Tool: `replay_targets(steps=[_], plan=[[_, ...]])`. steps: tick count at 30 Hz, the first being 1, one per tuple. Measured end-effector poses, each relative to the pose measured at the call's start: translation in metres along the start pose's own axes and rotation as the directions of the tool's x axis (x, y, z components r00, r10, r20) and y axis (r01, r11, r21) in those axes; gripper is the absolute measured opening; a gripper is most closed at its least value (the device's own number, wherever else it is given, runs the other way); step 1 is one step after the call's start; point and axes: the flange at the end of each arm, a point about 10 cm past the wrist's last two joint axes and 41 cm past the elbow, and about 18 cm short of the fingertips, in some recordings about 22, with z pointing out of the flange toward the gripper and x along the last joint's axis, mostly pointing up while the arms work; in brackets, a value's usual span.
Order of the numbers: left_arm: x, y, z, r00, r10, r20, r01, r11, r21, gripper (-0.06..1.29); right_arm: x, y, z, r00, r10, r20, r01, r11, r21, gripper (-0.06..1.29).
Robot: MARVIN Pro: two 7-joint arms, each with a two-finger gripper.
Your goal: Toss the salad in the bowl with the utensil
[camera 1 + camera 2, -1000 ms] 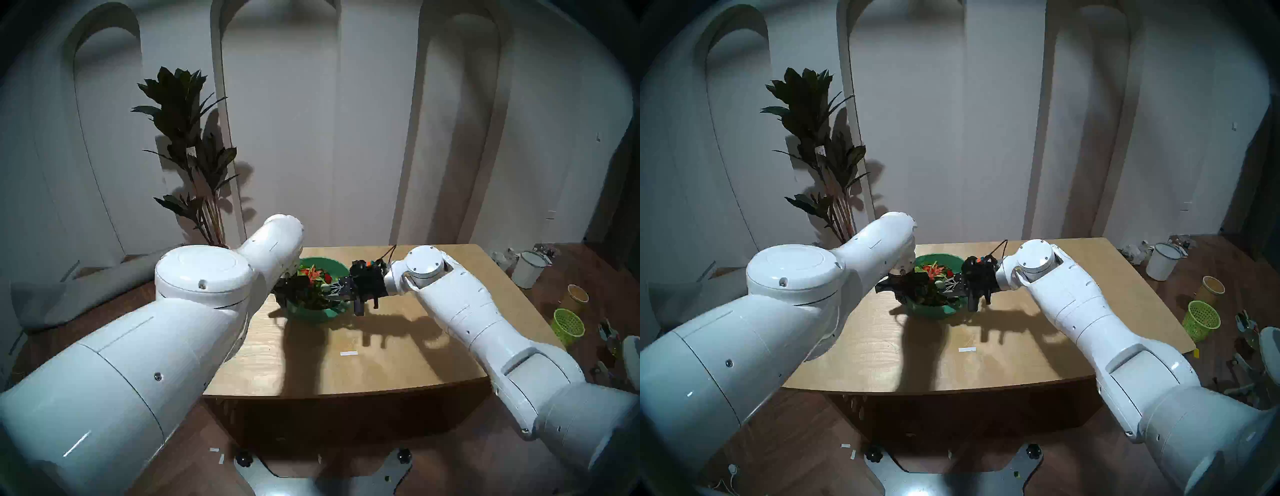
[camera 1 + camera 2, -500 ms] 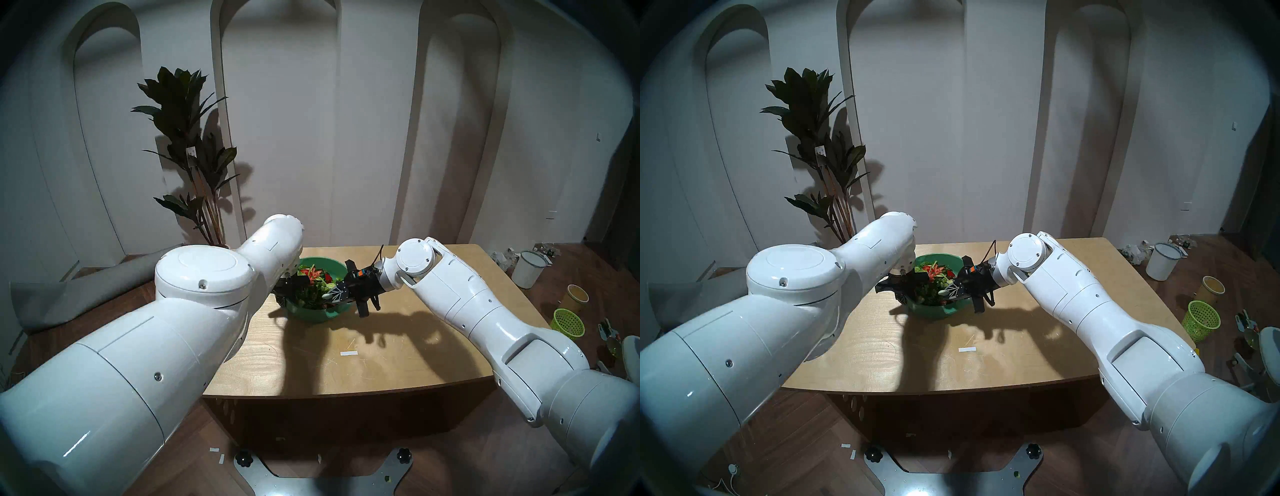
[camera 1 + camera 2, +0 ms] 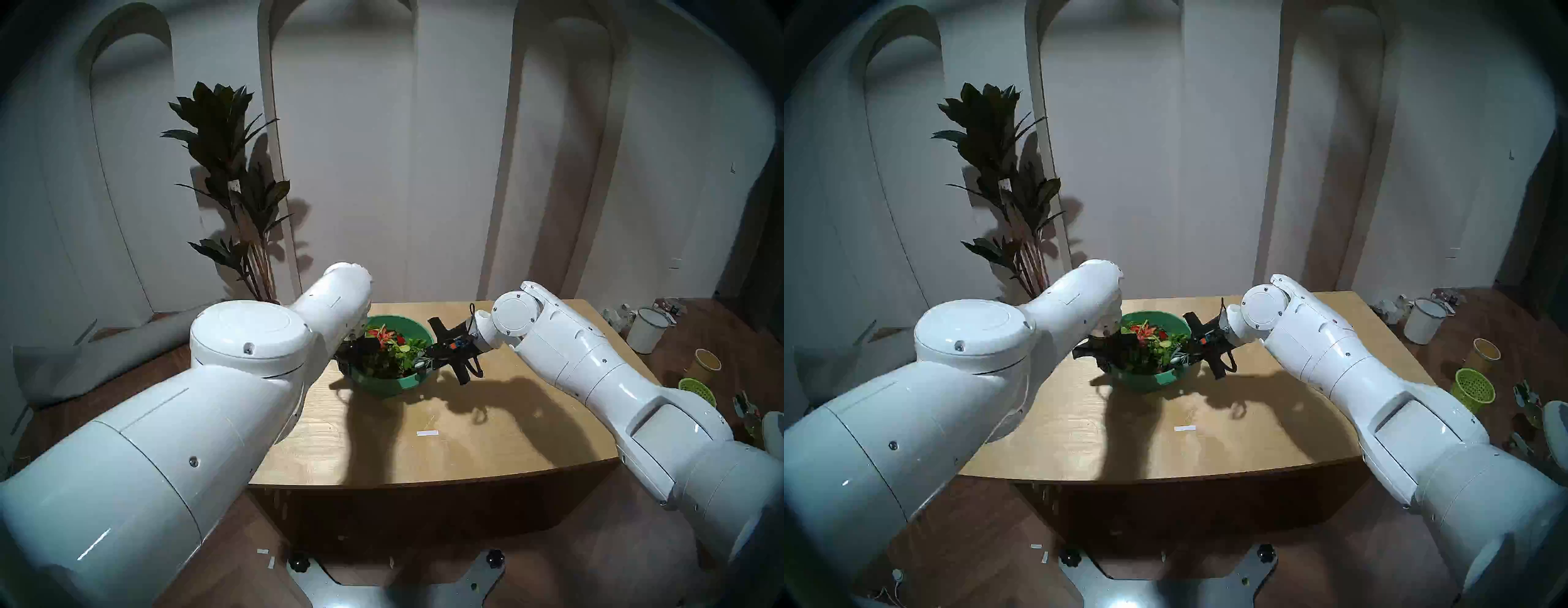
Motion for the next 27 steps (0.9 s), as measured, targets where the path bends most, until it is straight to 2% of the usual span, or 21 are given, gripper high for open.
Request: replay_targets(steps=[7,11,15,20,27], plan=[[0.0,0.0,0.0,1.0,0.0,0.0,0.0,1.0,0.0,0.07,-0.009,-0.001,0.002,0.998,-0.055,0.018,0.056,0.998,-0.043,-0.03],[0.0,0.0,0.0,1.0,0.0,0.0,0.0,1.0,0.0,0.07,-0.015,-0.003,0.006,0.999,-0.047,0.02,0.049,0.995,-0.092,-0.03],[0.0,0.0,0.0,1.0,0.0,0.0,0.0,1.0,0.0,0.07,-0.02,-0.005,0.013,1.0,-0.01,0.012,0.012,0.987,-0.163,-0.03],[0.0,0.0,0.0,1.0,0.0,0.0,0.0,1.0,0.0,0.07,-0.022,-0.007,0.025,0.999,0.052,-0.01,-0.052,0.967,-0.249,-0.03],[0.0,-0.001,0.001,1.0,0.0,-0.001,0.0,1.0,0.005,0.07,-0.027,-0.008,0.034,0.989,0.143,-0.039,-0.147,0.916,-0.373,-0.03]])
